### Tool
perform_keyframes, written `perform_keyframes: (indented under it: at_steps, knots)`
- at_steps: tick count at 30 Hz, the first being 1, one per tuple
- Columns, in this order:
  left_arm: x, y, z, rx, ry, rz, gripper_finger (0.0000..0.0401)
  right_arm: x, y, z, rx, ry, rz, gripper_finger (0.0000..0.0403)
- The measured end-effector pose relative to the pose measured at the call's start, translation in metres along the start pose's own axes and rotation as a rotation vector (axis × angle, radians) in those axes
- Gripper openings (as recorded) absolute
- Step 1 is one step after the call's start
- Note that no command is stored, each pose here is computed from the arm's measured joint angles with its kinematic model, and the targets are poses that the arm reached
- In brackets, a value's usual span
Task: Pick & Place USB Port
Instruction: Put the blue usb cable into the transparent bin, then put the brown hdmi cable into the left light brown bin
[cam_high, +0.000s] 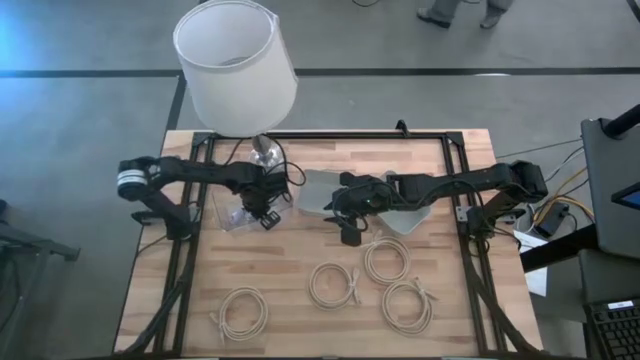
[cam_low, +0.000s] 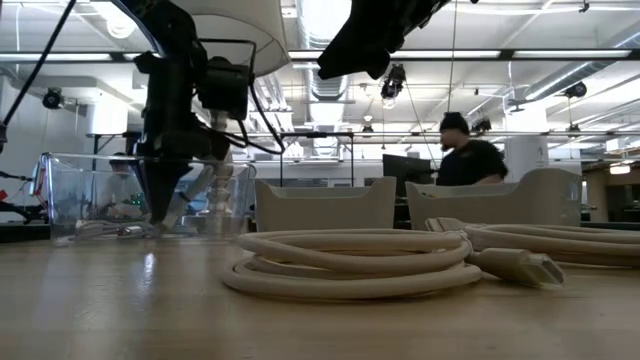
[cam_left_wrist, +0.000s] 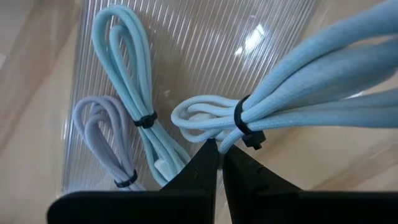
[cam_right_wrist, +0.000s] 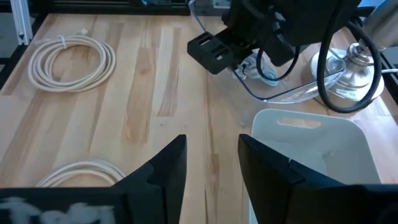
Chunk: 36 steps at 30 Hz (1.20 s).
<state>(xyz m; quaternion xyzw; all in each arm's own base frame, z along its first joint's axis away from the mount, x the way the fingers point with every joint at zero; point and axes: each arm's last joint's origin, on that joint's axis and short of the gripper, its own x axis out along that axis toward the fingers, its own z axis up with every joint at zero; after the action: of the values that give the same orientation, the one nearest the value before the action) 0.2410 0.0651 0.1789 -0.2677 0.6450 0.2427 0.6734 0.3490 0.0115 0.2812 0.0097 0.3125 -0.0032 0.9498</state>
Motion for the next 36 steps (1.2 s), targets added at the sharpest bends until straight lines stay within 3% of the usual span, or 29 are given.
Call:
perform_keyframes:
  at_steps: [5, 15, 23, 30, 36]
  knots:
    - [0.002, -0.001, 0.002, 0.002, -0.007, 0.002, 0.0029, 0.000, 0.000, 0.000, 0.000, 0.000, 0.000, 0.0139]
    - [-0.001, 0.001, 0.002, 0.012, -0.044, 0.045, 0.0085, 0.000, 0.000, 0.000, 0.000, 0.000, 0.000, 0.0133]
    - [-0.006, -0.002, -0.002, 0.017, -0.068, 0.040, 0.0088, 0.000, 0.000, 0.000, -0.024, 0.000, 0.000, 0.0137]
    - [-0.027, -0.013, -0.016, -0.033, -0.235, 0.116, 0.0087, 0.000, 0.000, -0.001, -0.023, 0.003, 0.000, 0.0141]
    - [-0.045, -0.031, -0.038, -0.005, -0.354, 0.089, 0.0085, 0.002, 0.000, -0.005, -0.023, 0.016, 0.000, 0.0131]
